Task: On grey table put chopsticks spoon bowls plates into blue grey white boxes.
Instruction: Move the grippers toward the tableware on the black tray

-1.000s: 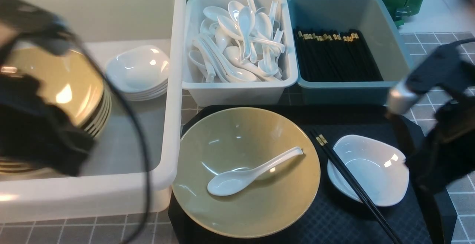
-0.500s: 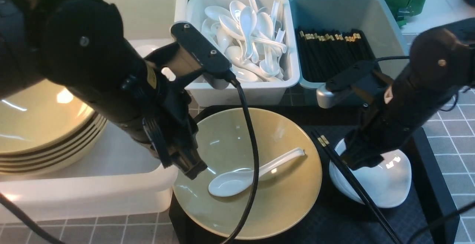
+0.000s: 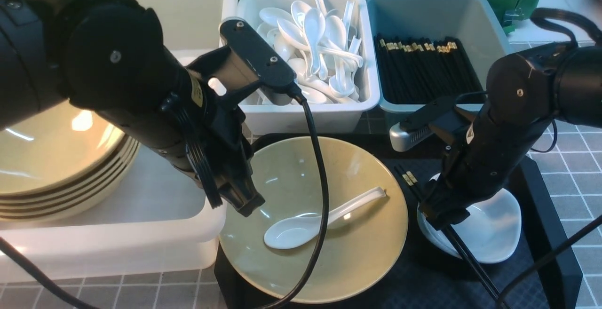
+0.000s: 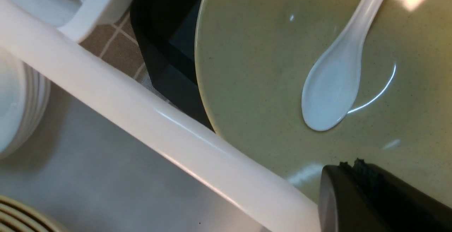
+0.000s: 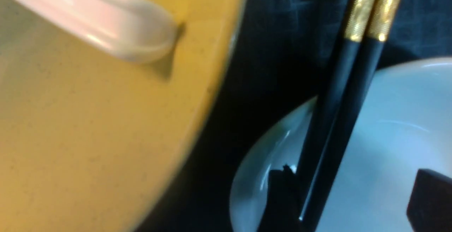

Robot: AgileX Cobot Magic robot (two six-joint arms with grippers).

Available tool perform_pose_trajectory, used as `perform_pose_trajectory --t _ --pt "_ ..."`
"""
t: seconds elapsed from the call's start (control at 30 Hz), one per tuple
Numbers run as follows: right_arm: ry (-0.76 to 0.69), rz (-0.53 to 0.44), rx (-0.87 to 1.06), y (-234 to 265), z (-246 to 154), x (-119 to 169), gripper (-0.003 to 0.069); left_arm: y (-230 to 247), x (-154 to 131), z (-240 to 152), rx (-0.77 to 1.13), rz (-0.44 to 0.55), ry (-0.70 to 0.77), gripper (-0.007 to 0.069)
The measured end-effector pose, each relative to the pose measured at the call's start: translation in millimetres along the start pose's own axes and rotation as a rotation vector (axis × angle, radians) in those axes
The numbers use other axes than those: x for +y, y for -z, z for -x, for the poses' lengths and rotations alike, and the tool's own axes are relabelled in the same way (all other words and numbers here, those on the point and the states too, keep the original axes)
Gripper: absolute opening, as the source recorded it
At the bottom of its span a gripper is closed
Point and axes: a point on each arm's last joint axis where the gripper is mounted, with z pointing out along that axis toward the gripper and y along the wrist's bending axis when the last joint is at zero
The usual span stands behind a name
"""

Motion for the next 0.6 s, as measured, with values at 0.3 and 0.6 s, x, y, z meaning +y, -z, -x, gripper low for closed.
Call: perform_pose_trajectory --t 0.3,0.6 --pt "0.006 0.012 0.027 -11.6 1.5 3.7 0.0479 0.0 -0.1 -0.4 0.004 -0.001 0.000 -0.0011" --pt "0.009 0.010 0.038 -15.1 1.5 3.3 0.0292 0.0 -0.1 -0.4 0.004 -0.001 0.000 -0.0011"
